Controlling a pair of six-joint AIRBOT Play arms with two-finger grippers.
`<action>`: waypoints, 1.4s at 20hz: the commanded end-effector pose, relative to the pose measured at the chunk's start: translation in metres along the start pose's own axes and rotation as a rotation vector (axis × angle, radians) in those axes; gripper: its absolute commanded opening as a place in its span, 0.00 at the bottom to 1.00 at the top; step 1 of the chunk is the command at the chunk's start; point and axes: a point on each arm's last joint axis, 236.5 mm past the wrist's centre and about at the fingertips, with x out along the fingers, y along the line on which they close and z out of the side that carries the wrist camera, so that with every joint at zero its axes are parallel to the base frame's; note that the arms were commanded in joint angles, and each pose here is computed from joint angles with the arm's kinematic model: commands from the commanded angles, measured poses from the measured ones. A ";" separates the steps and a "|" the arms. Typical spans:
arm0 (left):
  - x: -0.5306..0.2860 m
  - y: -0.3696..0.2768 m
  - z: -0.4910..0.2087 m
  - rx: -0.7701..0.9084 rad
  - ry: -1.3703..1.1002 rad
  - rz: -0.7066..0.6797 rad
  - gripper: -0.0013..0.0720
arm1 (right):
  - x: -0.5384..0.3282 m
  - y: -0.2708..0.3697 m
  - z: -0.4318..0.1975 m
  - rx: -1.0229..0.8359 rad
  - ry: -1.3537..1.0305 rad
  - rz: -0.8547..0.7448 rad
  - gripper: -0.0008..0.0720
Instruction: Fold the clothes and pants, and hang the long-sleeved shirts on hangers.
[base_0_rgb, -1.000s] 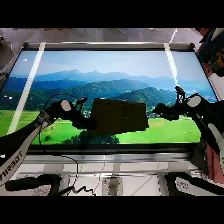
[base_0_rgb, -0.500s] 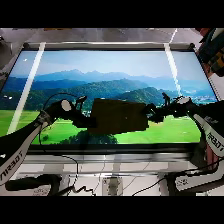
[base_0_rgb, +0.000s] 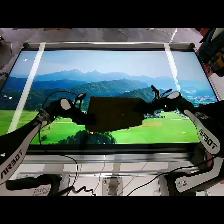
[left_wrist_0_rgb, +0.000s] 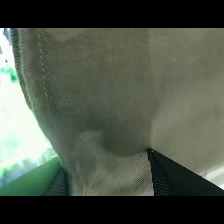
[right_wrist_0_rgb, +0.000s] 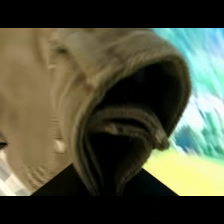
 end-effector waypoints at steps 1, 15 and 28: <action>-0.035 0.009 0.038 0.085 -0.099 0.023 0.75 | -0.066 0.018 0.071 -0.113 -0.233 -0.139 0.08; -0.236 -0.024 0.102 0.195 -0.558 0.083 0.75 | -0.533 -0.087 -0.094 0.586 -0.853 -1.043 0.08; -0.263 -0.040 0.095 0.222 -0.625 0.077 0.75 | -0.574 -0.121 -0.183 1.104 -1.087 -0.876 0.25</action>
